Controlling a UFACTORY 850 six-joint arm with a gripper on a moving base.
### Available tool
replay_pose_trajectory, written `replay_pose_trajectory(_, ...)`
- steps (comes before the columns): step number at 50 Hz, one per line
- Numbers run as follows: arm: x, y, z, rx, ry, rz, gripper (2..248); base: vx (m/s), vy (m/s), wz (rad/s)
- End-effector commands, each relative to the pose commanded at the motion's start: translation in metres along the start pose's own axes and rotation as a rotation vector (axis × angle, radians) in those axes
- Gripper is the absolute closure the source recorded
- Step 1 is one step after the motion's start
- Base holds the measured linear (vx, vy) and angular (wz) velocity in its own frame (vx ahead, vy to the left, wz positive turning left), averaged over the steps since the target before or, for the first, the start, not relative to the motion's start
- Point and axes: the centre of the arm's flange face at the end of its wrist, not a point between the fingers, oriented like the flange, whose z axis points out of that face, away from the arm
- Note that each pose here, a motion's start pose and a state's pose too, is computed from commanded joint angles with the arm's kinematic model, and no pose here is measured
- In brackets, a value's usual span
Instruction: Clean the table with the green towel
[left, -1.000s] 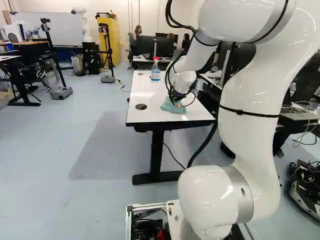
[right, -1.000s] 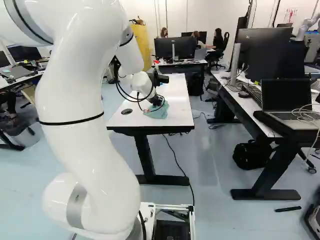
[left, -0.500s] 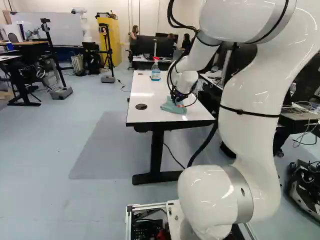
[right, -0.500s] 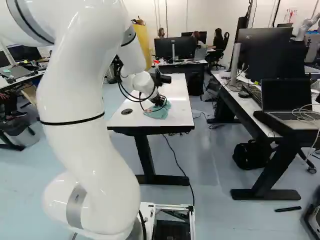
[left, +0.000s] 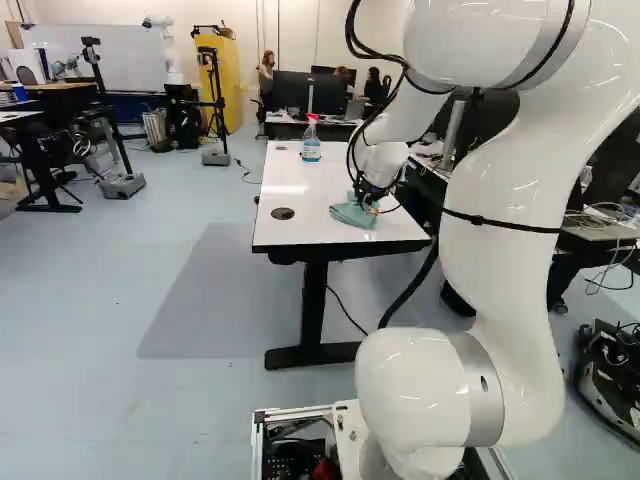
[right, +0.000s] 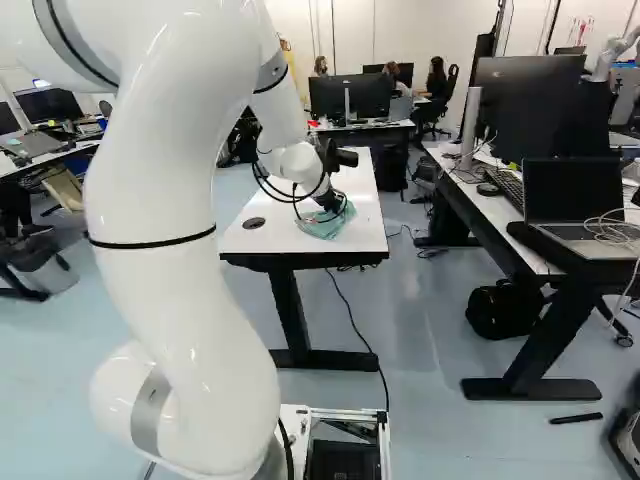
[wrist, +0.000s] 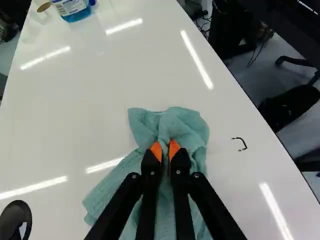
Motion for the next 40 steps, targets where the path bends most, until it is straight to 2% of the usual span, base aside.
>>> replay_pose_trajectory(40, 0.022, 0.064, 0.010, -0.077, 0.023, 0.088, 212, 0.000, 0.000, 0.000)
